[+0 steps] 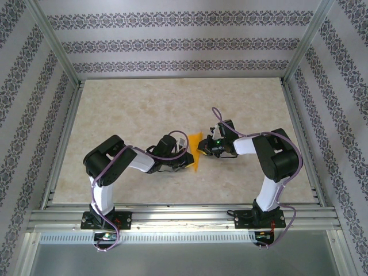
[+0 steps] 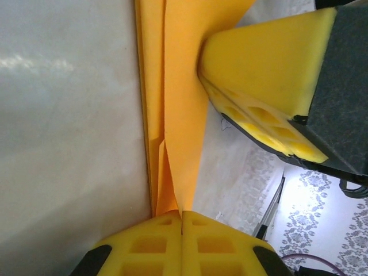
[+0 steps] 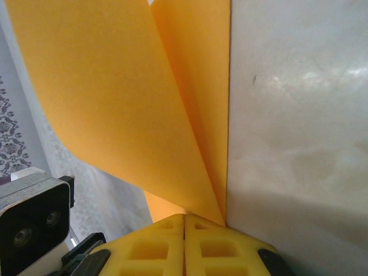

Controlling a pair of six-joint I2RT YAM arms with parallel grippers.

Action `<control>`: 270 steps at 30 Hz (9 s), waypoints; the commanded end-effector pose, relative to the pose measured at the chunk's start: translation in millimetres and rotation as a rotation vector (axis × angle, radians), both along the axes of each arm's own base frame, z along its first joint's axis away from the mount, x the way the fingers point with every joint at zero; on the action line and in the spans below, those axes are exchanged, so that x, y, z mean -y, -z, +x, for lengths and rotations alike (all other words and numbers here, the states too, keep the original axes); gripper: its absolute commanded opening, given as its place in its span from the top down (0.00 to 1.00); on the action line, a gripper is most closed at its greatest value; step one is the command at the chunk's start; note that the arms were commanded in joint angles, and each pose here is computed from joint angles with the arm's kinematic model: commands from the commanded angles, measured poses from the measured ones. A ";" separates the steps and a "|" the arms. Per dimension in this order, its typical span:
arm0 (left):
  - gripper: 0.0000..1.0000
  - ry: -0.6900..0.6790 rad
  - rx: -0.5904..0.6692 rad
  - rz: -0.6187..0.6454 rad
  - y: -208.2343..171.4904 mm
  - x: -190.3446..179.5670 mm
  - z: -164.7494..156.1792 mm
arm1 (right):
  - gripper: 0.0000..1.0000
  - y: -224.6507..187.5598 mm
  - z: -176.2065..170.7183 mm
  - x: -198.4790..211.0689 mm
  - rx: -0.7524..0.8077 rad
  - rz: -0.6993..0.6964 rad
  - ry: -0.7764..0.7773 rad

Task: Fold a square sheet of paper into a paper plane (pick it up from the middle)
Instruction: Fold the wing for the fifth time at the center of the table.

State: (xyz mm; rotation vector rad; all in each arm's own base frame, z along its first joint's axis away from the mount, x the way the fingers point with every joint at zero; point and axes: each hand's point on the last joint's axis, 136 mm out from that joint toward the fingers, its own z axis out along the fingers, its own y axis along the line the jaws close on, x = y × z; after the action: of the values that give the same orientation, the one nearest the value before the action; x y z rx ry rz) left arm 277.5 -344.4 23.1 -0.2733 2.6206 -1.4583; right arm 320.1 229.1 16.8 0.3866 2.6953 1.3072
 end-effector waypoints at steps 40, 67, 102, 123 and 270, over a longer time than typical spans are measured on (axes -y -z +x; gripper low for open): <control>0.93 0.185 -0.121 0.131 16.0 -4.3 -62.5 | 0.92 19.1 -11.4 -4.3 -0.038 -0.097 -0.037; 0.84 0.103 0.073 0.084 -47.8 -12.3 -46.8 | 0.93 20.4 -11.9 -1.2 -0.046 -0.126 -0.041; 0.95 0.123 0.021 0.109 9.5 19.8 -17.9 | 0.93 20.3 -15.1 -2.3 -0.053 -0.120 -0.045; 0.90 0.241 -0.047 0.112 3.0 13.5 -65.5 | 0.95 27.2 -16.5 3.1 -0.073 -0.167 -0.042; 1.00 0.520 0.016 0.391 53.8 -58.6 -92.2 | 0.95 -23.1 19.0 44.7 0.116 -0.185 0.030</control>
State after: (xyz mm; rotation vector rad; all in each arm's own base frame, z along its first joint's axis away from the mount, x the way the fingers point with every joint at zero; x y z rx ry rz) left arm 226.1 -331.8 17.5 0.5539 2.7170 -1.2003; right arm 330.7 186.0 19.3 0.3232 2.7338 1.0281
